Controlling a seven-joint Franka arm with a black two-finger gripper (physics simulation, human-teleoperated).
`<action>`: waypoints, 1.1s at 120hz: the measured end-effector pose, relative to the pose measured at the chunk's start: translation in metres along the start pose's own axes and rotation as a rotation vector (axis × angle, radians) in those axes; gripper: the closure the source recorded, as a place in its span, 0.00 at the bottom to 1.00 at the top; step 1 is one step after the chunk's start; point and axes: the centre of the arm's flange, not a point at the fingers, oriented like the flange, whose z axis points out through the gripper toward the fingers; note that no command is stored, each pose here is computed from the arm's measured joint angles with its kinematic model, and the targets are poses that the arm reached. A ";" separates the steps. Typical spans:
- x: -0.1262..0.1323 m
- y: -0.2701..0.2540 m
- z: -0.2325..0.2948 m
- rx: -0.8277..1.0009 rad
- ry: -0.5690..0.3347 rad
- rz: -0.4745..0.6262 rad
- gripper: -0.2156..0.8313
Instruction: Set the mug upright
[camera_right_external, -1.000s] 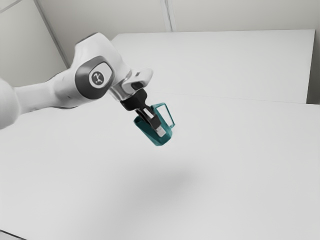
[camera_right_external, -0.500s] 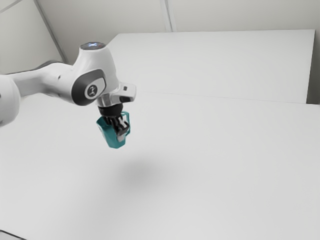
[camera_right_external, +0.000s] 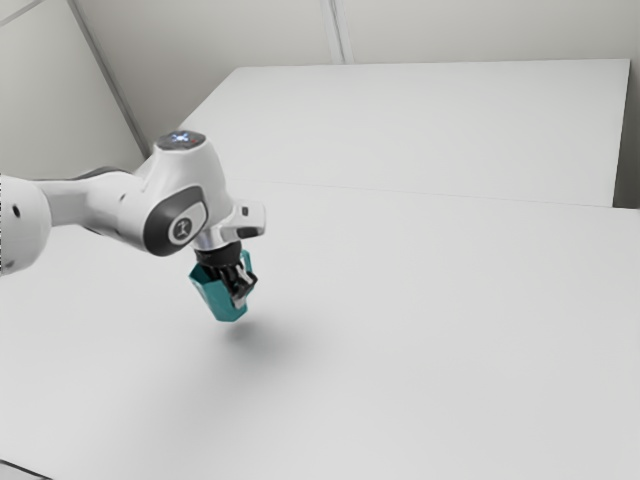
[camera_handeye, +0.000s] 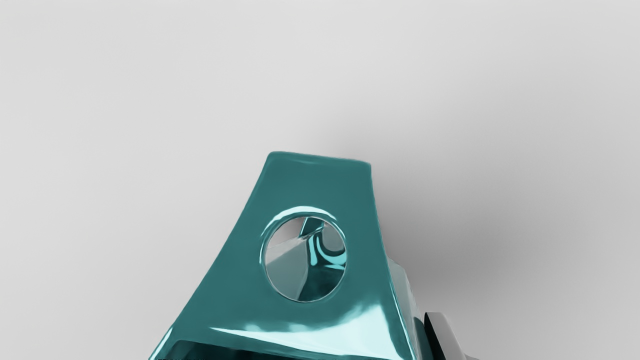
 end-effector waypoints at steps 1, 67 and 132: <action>0.000 0.000 0.001 0.000 0.002 -0.001 0.96; 0.012 0.003 0.036 0.002 0.056 -0.044 0.96; 0.014 0.004 0.056 -0.009 0.040 -0.071 0.95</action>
